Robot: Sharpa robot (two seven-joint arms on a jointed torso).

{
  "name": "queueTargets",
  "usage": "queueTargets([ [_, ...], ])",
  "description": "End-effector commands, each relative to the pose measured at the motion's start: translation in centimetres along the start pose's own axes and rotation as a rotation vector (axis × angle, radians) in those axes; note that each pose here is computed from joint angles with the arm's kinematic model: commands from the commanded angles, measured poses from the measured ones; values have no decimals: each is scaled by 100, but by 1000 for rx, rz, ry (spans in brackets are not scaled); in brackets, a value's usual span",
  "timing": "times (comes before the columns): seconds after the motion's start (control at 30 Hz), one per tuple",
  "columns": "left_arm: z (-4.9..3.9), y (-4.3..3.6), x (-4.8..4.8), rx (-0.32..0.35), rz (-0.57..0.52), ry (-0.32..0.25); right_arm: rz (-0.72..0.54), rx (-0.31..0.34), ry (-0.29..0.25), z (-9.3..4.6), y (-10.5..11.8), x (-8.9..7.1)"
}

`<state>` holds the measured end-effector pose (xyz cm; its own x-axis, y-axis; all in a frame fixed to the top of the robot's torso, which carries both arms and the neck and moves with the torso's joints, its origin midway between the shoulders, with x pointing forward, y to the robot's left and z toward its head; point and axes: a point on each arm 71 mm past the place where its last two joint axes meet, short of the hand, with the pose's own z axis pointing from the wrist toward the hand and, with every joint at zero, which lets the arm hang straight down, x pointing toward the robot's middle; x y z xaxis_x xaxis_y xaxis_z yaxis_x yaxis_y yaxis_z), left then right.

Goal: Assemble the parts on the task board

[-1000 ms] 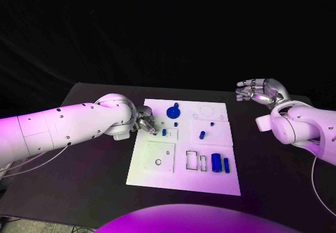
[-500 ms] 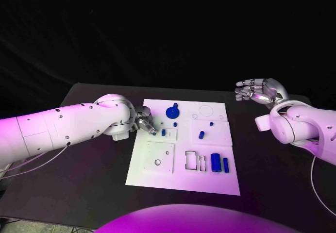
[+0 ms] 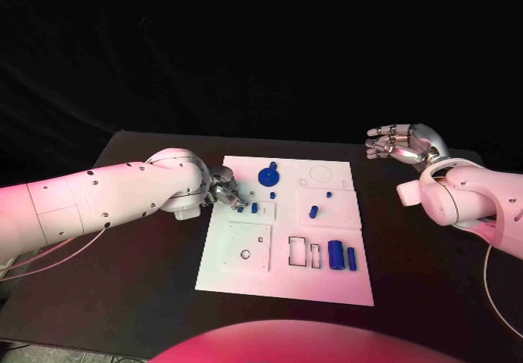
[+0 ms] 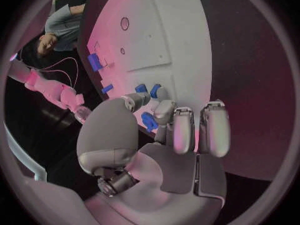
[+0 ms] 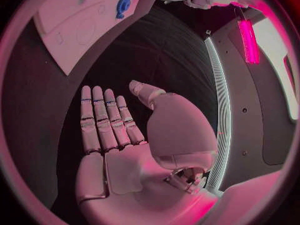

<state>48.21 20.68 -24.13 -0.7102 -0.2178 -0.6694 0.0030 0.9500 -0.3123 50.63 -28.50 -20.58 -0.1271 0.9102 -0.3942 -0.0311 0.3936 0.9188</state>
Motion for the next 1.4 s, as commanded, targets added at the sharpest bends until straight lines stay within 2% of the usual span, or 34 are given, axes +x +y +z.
queueTargets([
  [0.03,-2,-13,-17,11,-35,-22,2,-11,15,-4,2,12],
  [0.47,-79,28,-99,32,-134,-60,2,-8,15,-11,-16,12],
  [0.6,-133,9,-170,95,-196,-103,2,-7,14,-11,-22,8],
  [0.73,-166,-97,-230,219,-242,-163,1,-6,13,-10,-24,9],
  [0.8,-177,-198,-255,307,-243,-208,2,-7,14,-8,-24,13],
  [0.93,-188,-390,-261,463,-156,-313,2,-7,17,-6,-23,20],
  [1.0,-187,-453,-254,515,-98,-354,3,-7,19,-6,-24,22],
  [1.1,-177,-529,-232,573,1,-400,4,-7,21,-7,-23,26],
  [1.23,-152,-596,-195,612,130,-436,4,-8,23,-9,-23,30],
  [1.4,-83,-668,-125,620,260,-431,5,-8,24,-10,-23,32],
])
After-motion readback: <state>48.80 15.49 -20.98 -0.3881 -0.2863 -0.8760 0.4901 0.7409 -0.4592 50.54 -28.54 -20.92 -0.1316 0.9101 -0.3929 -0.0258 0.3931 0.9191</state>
